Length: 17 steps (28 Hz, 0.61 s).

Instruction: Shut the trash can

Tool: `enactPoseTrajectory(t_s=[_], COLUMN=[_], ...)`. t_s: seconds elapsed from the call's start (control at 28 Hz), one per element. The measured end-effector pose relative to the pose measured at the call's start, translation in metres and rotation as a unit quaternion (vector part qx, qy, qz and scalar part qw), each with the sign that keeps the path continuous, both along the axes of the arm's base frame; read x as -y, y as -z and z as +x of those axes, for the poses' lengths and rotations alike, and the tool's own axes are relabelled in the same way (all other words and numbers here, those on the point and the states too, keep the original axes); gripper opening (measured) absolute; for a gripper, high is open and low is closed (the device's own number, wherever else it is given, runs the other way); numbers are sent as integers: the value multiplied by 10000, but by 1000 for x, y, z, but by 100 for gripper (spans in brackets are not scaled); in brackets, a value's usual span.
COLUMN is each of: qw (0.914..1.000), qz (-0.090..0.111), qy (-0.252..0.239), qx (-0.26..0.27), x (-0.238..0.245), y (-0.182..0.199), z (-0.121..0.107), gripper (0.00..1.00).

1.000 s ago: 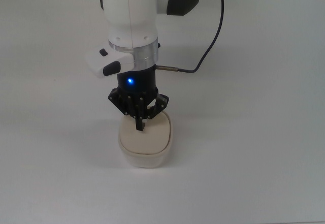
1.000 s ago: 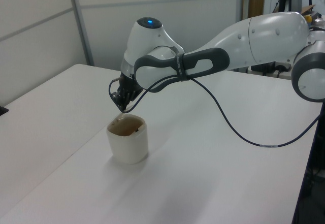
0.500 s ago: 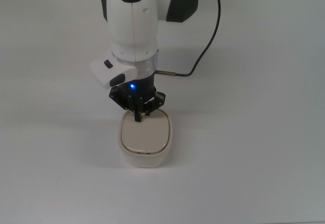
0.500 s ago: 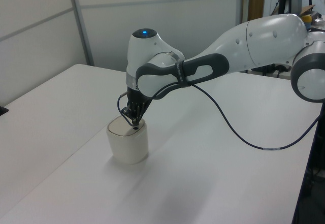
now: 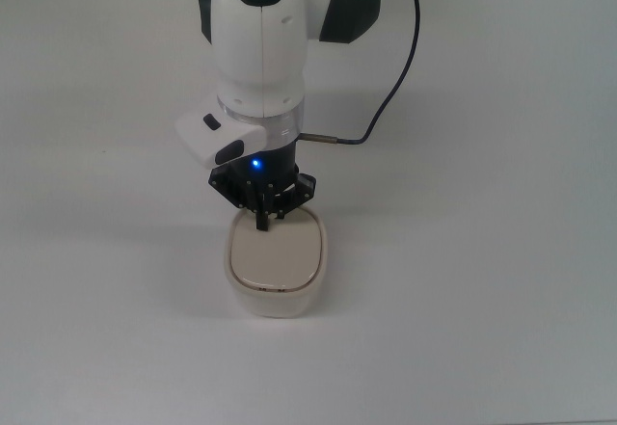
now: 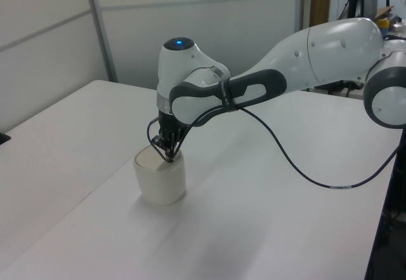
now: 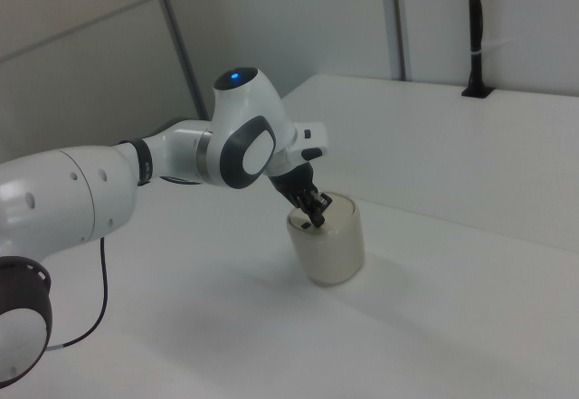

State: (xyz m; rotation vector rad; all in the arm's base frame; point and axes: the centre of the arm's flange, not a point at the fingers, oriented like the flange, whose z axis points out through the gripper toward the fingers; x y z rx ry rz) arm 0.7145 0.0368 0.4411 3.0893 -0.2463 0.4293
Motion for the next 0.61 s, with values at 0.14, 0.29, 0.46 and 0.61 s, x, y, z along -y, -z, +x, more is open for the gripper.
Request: enactPoseTrajectory(t_s=[0.14, 0.29, 0.46, 0.61], qw=[9996, 9990, 9992, 9985], qz=[222, 384, 381, 360], qy=[149, 208, 90, 0], qx=[45, 128, -128, -411], x=[8, 16, 16, 14], y=[-6, -25, -60, -82], z=[2, 1, -15, -33], gripper=[1, 1, 1, 1])
